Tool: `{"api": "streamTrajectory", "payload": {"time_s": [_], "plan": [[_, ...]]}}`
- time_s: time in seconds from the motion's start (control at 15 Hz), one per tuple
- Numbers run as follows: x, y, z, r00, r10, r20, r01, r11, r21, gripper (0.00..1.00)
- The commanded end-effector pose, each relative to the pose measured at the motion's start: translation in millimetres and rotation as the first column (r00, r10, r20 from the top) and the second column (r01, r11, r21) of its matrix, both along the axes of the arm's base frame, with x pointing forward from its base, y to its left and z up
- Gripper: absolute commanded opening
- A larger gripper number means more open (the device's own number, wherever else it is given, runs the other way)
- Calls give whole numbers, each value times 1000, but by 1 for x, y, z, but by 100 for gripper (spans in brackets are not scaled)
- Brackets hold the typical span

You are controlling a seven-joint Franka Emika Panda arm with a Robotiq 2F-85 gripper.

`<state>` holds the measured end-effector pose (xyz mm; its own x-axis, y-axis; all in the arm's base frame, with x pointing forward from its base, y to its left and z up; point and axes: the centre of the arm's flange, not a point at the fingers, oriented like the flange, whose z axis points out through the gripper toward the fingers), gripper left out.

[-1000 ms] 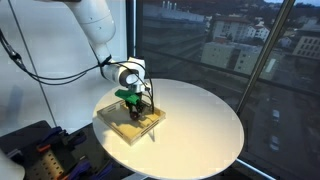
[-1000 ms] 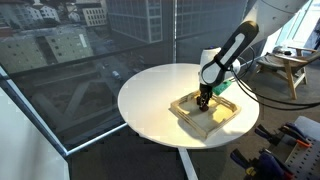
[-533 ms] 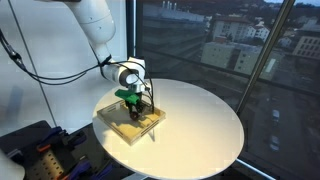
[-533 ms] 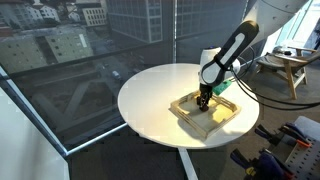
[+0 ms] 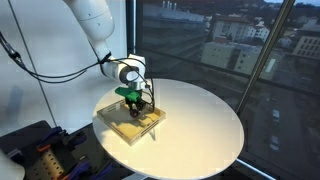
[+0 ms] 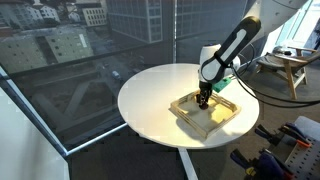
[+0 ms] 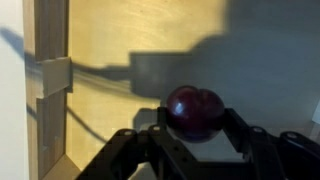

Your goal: Remove the plum plush toy from the tray and put it on the table

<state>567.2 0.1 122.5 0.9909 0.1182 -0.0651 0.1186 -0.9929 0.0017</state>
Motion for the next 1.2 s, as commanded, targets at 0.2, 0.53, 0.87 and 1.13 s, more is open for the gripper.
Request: {"api": "streamTrajectory", "payload": {"time_s": [0.2, 0.53, 0.87, 1.13], "plan": [[1, 1, 31, 1000, 26, 2, -26, 1000, -7, 34], [3, 0, 46, 999, 32, 1, -32, 999, -5, 34], [5, -1, 61, 999, 38, 11, -38, 999, -4, 34], [7, -3, 71, 999, 35, 15, -35, 999, -3, 34]]}}
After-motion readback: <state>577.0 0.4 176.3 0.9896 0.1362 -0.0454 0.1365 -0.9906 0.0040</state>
